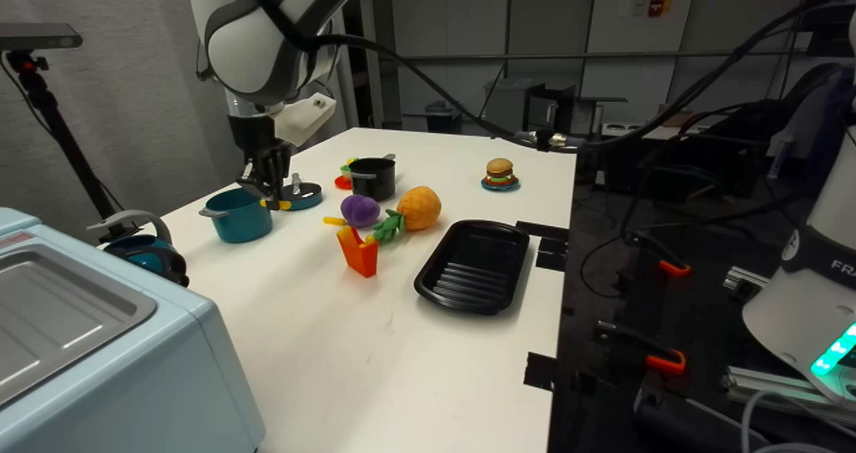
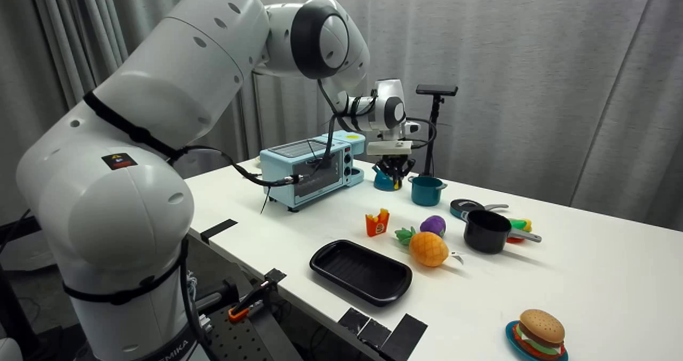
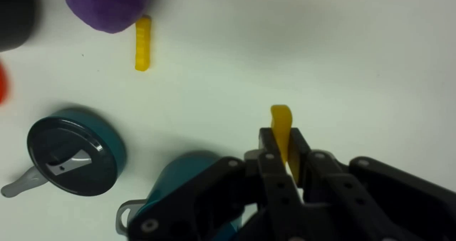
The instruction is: Pick up the plush potato fry and put it in the fries pack
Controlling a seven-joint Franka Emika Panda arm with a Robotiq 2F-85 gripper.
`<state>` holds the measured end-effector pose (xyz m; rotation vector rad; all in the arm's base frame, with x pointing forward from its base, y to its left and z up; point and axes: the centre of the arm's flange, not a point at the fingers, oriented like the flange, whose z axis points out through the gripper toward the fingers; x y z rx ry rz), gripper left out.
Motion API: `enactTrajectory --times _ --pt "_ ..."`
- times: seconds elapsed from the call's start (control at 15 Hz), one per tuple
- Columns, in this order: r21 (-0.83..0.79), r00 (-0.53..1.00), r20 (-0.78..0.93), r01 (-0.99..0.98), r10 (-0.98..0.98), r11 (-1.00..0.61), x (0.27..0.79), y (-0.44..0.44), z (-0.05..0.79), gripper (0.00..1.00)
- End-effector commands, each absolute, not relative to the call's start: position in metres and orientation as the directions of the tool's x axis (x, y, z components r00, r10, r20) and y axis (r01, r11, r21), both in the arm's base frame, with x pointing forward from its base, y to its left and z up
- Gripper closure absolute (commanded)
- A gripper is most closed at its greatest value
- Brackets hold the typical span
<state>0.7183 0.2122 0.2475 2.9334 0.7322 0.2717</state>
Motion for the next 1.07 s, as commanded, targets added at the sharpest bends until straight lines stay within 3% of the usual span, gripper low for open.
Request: enactTrajectory --times 0.0,1.0 --pt "0.130 0.876 0.128 0.449 0.464 -0.884 0.694 0.198 0.273 0.97" --pt "0.086 0.889 0.050 0.451 0.456 -0.889 0.625 0.183 0.278 0.97"
